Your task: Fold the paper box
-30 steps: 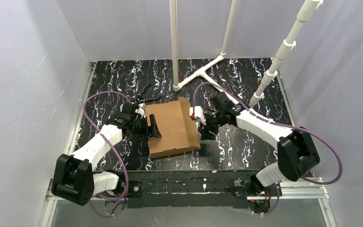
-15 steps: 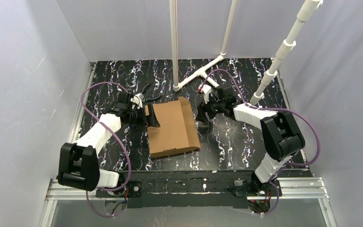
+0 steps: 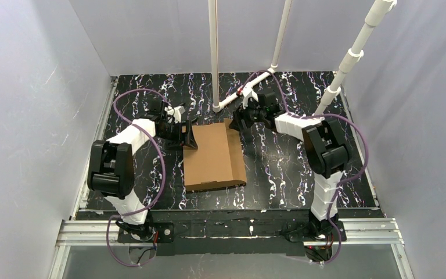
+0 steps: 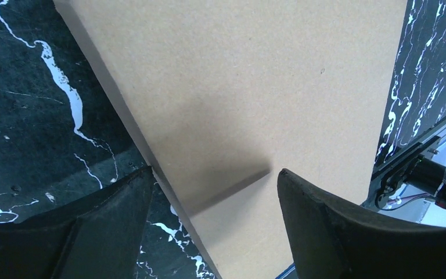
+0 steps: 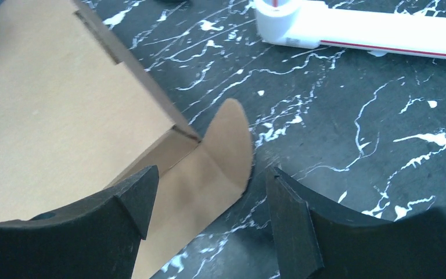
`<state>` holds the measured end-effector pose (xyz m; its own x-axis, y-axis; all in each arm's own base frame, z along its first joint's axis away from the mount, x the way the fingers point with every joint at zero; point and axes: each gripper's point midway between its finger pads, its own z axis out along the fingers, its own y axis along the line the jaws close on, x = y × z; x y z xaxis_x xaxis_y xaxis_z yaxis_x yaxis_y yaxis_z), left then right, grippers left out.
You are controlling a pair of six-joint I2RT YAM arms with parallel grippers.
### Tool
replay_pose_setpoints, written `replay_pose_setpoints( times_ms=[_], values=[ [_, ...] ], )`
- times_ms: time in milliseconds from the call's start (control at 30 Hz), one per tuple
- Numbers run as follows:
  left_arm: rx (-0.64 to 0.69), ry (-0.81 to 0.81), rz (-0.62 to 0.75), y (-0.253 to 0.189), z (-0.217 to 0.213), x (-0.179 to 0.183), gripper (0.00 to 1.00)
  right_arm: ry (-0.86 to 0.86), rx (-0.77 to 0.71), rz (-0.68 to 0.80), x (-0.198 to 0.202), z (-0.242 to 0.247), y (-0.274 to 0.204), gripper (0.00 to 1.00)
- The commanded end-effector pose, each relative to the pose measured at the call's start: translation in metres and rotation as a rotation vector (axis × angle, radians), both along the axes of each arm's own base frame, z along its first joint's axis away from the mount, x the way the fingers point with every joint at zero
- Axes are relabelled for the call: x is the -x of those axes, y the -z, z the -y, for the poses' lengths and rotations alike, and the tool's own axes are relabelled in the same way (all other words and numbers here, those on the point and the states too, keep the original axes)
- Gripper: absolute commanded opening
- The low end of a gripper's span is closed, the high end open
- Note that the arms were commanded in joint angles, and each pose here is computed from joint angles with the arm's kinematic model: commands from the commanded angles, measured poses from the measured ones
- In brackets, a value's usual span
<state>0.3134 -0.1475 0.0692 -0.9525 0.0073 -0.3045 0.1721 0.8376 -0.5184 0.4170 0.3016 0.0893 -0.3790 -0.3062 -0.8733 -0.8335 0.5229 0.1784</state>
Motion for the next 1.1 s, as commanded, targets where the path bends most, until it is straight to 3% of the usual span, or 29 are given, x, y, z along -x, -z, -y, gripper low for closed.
replay_pose_setpoints(
  times_ms=[0,600,933,1067],
  values=[
    [0.041,0.043,0.035,-0.011,-0.001,-0.009,0.75,0.024,-0.040,-0.036,-0.027,0.001,0.002,0.76],
    [0.046,0.066,0.000,-0.002,-0.003,-0.035,0.73,-0.164,-0.132,-0.175,-0.023,-0.018,0.026,0.65],
    [0.037,0.063,-0.014,0.000,-0.003,-0.041,0.72,-0.251,-0.163,-0.138,-0.012,-0.022,0.019,0.43],
    [0.034,0.059,-0.029,0.002,-0.004,-0.042,0.72,-0.304,-0.164,-0.105,-0.002,-0.021,0.013,0.39]
  ],
)
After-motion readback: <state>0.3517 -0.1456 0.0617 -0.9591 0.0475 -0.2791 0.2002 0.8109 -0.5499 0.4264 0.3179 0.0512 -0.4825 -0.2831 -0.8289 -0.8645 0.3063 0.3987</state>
